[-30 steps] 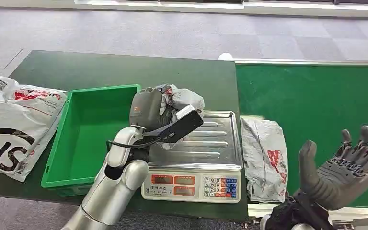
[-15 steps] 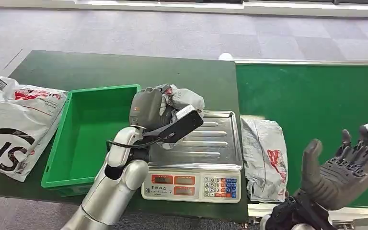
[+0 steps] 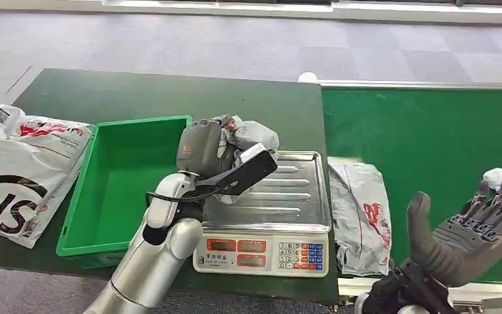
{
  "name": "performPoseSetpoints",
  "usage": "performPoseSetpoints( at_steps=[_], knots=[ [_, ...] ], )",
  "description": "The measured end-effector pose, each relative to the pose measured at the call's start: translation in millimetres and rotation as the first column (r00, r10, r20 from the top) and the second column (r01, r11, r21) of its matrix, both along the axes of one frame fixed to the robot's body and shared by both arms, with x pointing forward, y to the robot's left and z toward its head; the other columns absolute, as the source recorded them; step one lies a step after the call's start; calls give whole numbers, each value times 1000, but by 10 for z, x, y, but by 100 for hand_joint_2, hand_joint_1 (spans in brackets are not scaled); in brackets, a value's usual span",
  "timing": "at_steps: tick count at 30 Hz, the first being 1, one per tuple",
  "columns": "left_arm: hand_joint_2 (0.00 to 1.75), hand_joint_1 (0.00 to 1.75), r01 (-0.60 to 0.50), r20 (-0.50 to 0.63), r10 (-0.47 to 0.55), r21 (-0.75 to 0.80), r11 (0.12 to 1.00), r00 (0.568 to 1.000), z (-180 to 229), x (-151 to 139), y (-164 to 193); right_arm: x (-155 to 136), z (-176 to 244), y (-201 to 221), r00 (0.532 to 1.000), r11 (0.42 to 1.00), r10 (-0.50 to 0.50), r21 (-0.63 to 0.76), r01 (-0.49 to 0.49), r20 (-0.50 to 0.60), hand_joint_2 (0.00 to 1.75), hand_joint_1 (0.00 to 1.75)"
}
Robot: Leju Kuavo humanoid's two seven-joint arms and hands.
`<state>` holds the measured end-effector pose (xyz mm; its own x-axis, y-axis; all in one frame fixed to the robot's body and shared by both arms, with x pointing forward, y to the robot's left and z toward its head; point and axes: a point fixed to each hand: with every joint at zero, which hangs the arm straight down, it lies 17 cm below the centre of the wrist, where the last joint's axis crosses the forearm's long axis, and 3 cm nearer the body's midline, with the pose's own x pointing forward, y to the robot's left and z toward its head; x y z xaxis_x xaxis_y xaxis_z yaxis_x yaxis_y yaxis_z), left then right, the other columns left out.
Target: Moved the parcel from conveyor to table for the left to box.
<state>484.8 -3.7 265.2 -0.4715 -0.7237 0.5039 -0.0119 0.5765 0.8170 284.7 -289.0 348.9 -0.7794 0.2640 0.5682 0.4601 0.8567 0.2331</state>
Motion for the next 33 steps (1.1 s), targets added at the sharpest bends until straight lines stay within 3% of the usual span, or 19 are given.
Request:
performPoseSetpoints(
  at_steps=[33],
  knots=[
    [175,175,0,0,0,0,1000,1000,0,-1,-1,0,0,0,1000,1000,0,0,0,0,175,0]
  ],
)
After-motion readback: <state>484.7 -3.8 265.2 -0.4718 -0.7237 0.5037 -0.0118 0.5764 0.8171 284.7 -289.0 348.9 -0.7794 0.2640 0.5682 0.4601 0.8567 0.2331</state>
